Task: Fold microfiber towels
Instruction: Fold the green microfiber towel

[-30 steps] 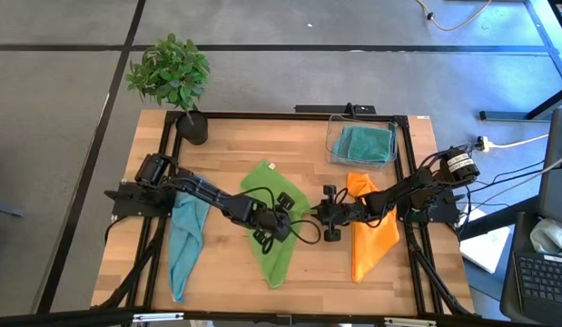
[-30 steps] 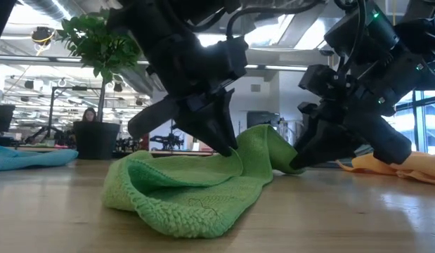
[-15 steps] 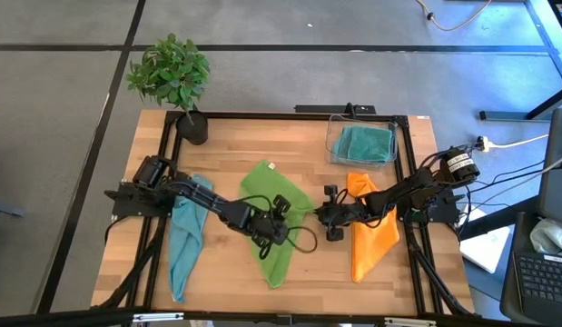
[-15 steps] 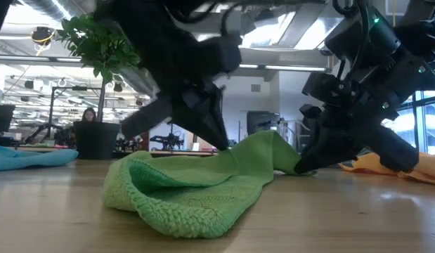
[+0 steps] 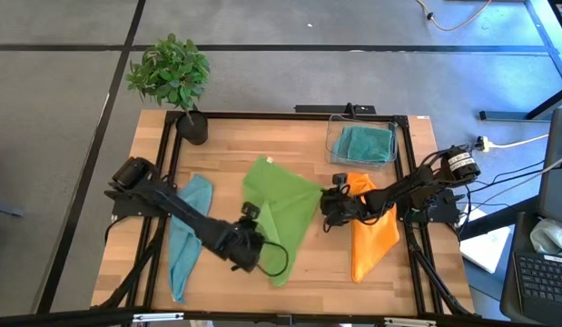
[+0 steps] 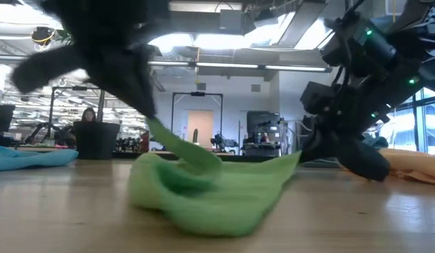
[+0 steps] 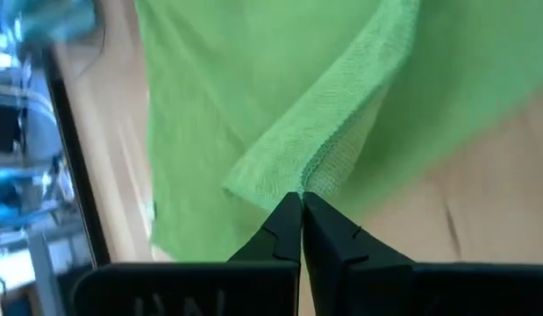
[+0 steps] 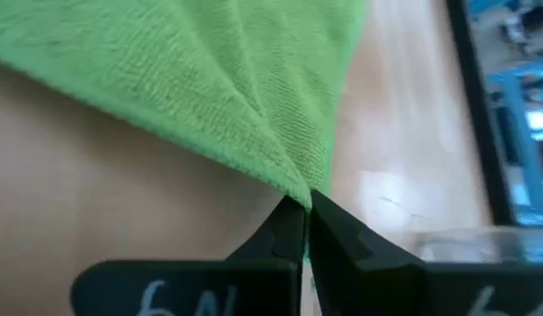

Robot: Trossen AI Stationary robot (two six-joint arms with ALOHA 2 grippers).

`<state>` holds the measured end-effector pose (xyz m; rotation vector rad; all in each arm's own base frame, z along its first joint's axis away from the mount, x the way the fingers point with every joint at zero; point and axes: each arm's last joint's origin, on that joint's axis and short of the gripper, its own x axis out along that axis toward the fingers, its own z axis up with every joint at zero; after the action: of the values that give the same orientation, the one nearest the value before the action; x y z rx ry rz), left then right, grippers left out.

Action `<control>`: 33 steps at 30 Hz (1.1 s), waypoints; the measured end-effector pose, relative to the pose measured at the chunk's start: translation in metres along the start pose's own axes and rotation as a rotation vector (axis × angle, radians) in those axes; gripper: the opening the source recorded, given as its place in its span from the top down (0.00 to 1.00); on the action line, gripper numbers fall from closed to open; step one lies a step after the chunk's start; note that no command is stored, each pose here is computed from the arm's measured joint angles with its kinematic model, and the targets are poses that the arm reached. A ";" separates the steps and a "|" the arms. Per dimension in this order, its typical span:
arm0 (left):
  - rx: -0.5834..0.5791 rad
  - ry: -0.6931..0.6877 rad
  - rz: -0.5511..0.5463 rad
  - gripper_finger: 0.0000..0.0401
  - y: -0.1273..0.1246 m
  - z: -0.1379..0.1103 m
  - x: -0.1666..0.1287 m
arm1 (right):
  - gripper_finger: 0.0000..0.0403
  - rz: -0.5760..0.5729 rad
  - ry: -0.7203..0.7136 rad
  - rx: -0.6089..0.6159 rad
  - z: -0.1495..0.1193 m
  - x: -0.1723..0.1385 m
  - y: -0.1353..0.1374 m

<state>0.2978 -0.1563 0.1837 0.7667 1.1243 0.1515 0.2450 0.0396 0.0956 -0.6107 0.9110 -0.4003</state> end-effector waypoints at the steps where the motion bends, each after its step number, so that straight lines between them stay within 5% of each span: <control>1: -0.018 0.006 0.001 1.00 -0.003 -0.002 -0.004 | 0.95 -0.025 0.008 0.002 0.000 0.001 -0.001; 21: -0.334 -0.097 -0.060 1.00 -0.070 -0.020 -0.072 | 0.79 -0.585 -0.005 -0.136 0.067 -0.040 -0.007; 26: -0.399 -0.142 -0.095 1.00 -0.082 -0.021 -0.088 | 0.79 -0.530 0.046 -0.168 0.052 -0.036 -0.006; 33: -0.458 -0.205 -0.108 1.00 -0.090 -0.021 -0.097 | 0.79 -0.188 0.231 -0.022 0.021 -0.027 -0.008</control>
<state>0.2128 -0.2596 0.1966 0.3044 0.8879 0.2249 0.2465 0.0558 0.1269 -0.6819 1.0821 -0.6404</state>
